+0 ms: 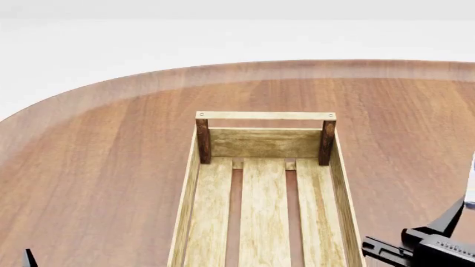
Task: Pick up the cream cheese and put it in the tray.
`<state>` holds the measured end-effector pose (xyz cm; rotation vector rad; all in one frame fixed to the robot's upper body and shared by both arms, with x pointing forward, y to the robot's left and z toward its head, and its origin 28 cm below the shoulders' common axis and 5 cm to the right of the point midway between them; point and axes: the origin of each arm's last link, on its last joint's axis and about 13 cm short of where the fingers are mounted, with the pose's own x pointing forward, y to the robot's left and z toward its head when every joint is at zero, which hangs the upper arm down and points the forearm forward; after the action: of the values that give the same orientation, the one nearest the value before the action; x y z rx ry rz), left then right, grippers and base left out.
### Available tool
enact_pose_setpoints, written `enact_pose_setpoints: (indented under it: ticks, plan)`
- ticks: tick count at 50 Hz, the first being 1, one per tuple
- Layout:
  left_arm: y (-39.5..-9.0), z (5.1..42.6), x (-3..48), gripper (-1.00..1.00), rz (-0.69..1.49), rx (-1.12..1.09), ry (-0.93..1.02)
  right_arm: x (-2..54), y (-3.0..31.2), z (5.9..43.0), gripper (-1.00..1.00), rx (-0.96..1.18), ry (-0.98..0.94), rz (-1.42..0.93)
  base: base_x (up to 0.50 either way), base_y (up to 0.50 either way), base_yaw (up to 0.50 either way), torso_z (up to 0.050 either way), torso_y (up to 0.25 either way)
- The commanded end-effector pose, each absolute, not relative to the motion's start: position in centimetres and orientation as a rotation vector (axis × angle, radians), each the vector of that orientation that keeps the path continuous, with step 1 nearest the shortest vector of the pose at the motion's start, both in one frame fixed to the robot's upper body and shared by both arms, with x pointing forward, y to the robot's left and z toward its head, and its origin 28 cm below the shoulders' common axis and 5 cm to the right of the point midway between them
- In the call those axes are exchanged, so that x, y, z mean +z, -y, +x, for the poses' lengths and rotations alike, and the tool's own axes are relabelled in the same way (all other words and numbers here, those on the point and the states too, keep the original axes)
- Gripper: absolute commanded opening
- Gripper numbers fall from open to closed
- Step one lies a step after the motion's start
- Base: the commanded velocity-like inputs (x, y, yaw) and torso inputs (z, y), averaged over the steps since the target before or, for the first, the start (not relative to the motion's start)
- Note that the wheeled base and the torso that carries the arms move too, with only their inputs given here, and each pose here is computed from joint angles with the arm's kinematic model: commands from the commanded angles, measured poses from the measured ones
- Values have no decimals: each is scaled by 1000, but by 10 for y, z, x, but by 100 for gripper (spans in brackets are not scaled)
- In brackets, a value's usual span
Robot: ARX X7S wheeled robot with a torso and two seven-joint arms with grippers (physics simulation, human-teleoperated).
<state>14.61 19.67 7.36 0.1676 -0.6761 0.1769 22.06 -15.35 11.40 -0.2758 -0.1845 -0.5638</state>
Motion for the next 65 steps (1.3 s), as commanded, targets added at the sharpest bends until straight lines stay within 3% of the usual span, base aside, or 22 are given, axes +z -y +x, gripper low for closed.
enact_pose_setpoints:
  ticks: [1, 19, 42, 65]
  plan:
    - [-197, 146, 74, 100, 167, 177, 673, 136, 148, 246, -100, -447, 211, -362, 0, 0, 0, 0, 0]
    - [-198, 147, 73, 100, 169, 184, 675, 166, 140, 280, -100, -269, 230, -380, 0, 0, 0, 0, 1]
    - [-198, 148, 71, 100, 174, 186, 664, 182, 138, 291, -100, -97, 174, -382, 0, 0, 0, 0, 1]
    - [-196, 150, 70, 100, 177, 179, 653, 194, 140, 286, -100, 156, 131, -100, 0, 0, 0, 0, 0]
